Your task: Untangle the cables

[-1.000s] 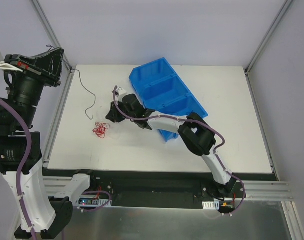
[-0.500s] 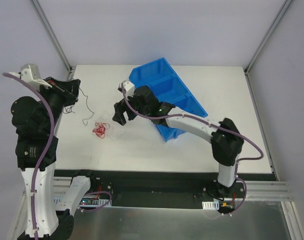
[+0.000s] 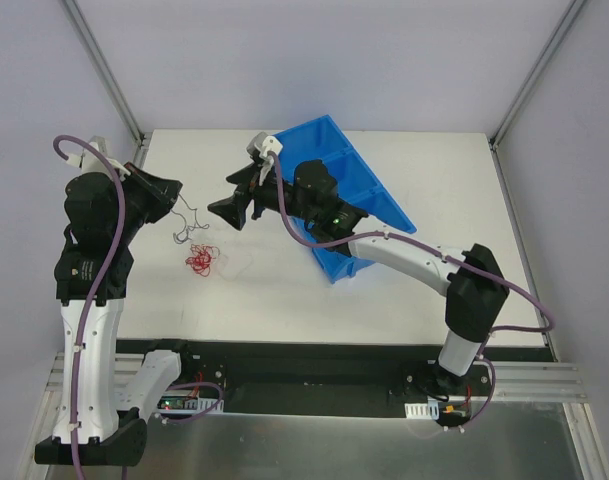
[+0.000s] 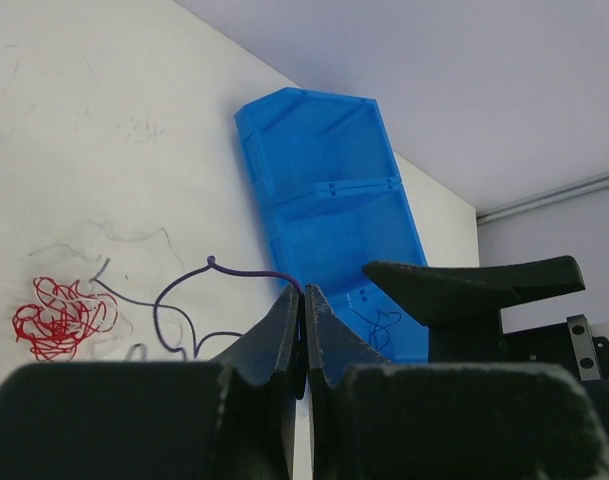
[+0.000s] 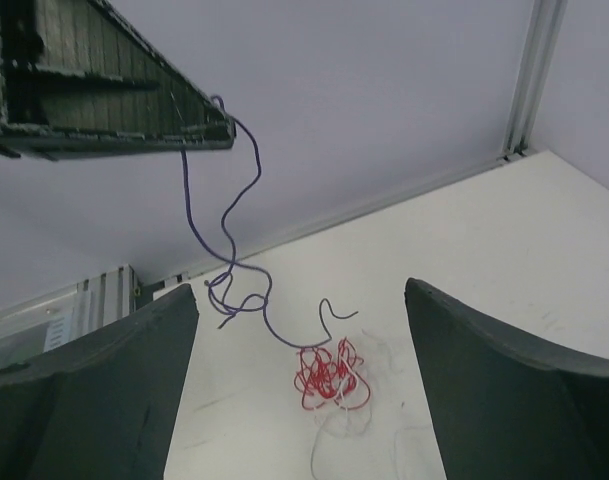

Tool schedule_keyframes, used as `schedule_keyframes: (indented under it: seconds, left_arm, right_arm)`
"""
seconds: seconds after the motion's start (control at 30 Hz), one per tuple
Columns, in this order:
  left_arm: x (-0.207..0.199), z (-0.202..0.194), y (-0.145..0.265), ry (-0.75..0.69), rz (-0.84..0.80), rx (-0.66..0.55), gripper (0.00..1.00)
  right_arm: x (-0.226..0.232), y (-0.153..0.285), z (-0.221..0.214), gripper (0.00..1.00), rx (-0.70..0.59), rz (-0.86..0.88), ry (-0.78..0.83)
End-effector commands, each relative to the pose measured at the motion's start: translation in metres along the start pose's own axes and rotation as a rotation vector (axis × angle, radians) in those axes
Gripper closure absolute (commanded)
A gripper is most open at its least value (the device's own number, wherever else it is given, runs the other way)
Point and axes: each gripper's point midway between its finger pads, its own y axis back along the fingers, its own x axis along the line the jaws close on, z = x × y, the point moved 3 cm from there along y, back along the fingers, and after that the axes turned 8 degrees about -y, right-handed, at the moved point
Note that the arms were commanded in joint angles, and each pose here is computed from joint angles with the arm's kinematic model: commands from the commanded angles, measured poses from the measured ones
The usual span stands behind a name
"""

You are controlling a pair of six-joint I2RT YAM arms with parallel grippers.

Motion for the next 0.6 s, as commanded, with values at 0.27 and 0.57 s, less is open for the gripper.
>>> schedule_keyframes:
  seconds: [0.27, 0.57]
  left_arm:
    - [-0.006, -0.015, -0.004, 0.074, -0.041, 0.084, 1.00]
    - [-0.010, -0.026, -0.014, 0.129, -0.066, 0.161, 1.00]
  right_arm:
    - [0.031, -0.018, 0.038, 0.31, -0.195, 0.201, -0.060]
    - [0.044, -0.033, 0.015, 0.37, -0.094, 0.269, -0.081]
